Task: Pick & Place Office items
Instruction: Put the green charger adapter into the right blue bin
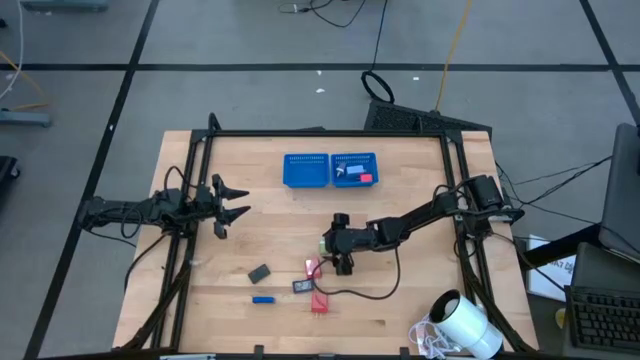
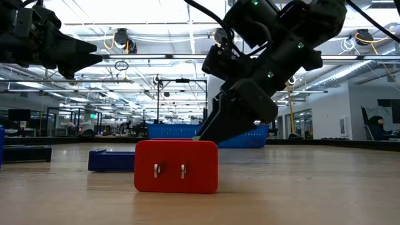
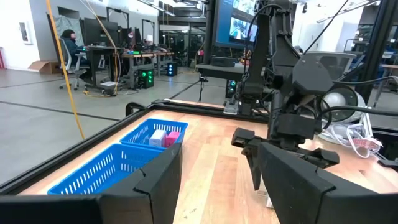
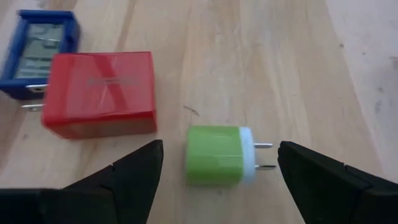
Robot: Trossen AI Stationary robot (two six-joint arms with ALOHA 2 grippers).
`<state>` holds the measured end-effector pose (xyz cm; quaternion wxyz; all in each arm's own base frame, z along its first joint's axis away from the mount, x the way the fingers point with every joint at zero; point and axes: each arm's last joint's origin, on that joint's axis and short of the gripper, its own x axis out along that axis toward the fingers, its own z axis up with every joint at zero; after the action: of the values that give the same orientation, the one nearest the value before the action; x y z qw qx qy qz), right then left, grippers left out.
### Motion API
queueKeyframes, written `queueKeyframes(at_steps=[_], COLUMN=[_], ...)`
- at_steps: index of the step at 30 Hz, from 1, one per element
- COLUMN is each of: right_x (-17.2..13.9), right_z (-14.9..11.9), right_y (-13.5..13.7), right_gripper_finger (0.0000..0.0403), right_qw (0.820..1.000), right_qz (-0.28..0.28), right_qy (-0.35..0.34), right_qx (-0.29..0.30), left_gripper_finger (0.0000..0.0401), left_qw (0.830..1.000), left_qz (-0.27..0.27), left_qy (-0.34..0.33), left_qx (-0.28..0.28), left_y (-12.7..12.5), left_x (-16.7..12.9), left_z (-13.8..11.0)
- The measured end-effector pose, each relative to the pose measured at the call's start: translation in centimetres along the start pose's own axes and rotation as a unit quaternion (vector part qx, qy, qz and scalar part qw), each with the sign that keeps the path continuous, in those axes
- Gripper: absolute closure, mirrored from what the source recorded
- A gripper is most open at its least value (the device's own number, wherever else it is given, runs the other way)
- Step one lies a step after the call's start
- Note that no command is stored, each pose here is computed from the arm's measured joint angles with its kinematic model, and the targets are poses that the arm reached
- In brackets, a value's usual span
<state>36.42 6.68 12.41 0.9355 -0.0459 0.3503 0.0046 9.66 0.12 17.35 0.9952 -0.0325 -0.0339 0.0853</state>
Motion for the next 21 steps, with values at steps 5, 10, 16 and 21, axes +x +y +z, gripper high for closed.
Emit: queueKeyframes(at_steps=[5,10,16,21], right_x=[-0.01,-0.01,-0.01,-0.01], right_z=[0.01,0.01,0.00,-0.05], right_y=[0.08,0.08,0.08,0.08], right_gripper_finger=[0.0128,0.0160,0.0191,0.0215], right_qw=[1.000,1.000,1.000,1.000], right_qz=[0.009,0.009,0.009,0.009], right_qy=[0.000,0.000,0.000,0.004], right_qx=[0.000,0.000,0.000,-0.001], left_gripper_finger=[0.0187,0.0187,0.0187,0.0187], left_qw=[1.000,1.000,1.000,1.000], left_qz=[0.000,0.000,0.000,0.000], left_qy=[0.000,0.000,0.000,0.000], left_qx=[0.000,0.000,0.000,0.000], left_y=[0.00,0.00,0.00,0.00], left_x=[0.00,0.00,0.00,0.00], left_z=[0.00,0.00,0.00,-0.01])
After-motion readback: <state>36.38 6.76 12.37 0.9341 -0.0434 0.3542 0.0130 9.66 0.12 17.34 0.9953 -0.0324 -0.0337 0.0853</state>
